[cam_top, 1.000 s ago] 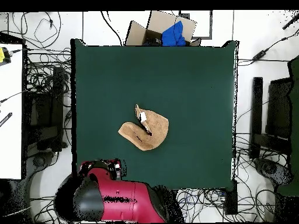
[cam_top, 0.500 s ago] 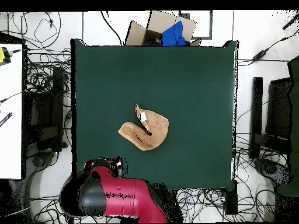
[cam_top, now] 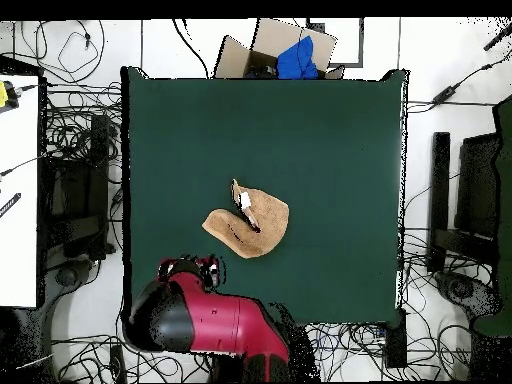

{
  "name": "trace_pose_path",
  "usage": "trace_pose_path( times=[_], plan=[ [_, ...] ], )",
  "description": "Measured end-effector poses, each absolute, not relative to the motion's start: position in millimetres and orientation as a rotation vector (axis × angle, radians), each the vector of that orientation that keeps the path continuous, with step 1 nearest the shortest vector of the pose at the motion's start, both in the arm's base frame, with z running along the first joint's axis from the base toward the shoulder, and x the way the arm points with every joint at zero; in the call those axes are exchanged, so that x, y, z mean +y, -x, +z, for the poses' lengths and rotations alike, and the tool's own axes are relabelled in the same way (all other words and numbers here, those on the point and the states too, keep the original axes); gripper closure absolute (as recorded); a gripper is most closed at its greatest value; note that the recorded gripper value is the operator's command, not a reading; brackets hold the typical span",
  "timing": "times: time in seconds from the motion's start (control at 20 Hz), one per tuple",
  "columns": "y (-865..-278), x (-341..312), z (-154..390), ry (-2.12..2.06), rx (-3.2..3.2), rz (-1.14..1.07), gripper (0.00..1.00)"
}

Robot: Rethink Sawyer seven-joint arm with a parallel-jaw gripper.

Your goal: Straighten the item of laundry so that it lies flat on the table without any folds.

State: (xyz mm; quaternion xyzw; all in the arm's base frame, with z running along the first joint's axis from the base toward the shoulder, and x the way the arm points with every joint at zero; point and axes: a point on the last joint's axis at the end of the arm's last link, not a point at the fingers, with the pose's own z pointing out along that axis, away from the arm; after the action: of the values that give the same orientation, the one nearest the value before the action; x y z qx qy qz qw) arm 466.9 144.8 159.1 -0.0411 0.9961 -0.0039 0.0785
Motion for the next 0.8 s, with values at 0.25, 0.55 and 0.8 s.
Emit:
trace_pose_path(
  times=[0.25,0.55,0.8],
  plan=[
    [-460,145,141,0.125,3.025,-0.008,0.00],
    [-450,145,121,0.126,3.079,-0.003,0.00],
    [-444,143,106,0.118,3.111,-0.001,0.00]
  ],
)
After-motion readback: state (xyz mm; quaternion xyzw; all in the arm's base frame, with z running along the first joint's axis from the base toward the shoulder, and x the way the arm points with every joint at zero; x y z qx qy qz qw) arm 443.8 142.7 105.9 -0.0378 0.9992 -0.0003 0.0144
